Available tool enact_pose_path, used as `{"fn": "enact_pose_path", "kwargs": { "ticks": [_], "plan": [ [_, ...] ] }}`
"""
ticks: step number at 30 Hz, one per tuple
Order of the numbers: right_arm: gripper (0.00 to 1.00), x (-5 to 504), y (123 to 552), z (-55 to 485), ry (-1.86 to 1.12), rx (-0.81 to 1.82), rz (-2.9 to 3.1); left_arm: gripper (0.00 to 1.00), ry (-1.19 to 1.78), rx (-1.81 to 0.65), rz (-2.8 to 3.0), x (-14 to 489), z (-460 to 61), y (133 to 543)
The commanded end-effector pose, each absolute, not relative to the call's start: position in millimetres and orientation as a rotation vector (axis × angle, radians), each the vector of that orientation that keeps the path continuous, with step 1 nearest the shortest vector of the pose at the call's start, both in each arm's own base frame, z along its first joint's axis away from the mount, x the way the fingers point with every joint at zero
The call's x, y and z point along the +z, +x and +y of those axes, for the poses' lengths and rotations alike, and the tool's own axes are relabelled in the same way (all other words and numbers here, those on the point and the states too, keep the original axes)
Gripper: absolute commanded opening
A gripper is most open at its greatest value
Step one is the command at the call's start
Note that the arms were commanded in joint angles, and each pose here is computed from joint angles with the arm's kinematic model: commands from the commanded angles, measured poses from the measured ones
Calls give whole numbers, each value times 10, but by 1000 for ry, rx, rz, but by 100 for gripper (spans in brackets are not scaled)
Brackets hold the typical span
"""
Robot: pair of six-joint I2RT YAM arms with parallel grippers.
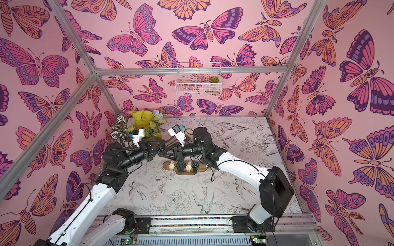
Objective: Place watch on stand
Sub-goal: Pick up the watch at the center of the board.
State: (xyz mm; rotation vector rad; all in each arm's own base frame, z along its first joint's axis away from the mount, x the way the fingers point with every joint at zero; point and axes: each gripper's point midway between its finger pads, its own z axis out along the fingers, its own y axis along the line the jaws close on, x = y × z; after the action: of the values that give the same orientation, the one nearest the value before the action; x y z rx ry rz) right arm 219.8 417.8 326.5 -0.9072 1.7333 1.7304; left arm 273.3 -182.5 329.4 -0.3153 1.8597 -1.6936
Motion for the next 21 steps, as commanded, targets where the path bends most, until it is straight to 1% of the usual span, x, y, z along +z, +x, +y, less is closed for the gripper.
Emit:
{"fn": "enact_pose_path", "kwargs": {
  "ticks": [1,2,3,8,17,21],
  "plan": [
    [31,3463,2193,4140,-894,1803,1647,0,-307,-1692,1823,3327,-1790,2732],
    [30,3480,2188,4138,-895,1807,1641,0,-311,-1693,1821,3322,-1788,2735],
    [29,3370,2236,4183,-885,1812,1672,0,-316,-1696,1817,3317,-1786,2740],
    [26,3355,2259,4207,-868,1831,1679,0,-334,-1707,1785,3312,-1765,2764],
    [24,3243,2318,4270,-837,1858,1714,0,-344,-1697,1761,3338,-1740,2787],
    [19,3231,2320,4271,-836,1861,1721,0,-351,-1695,1765,3313,-1737,2798]
  ]
}}
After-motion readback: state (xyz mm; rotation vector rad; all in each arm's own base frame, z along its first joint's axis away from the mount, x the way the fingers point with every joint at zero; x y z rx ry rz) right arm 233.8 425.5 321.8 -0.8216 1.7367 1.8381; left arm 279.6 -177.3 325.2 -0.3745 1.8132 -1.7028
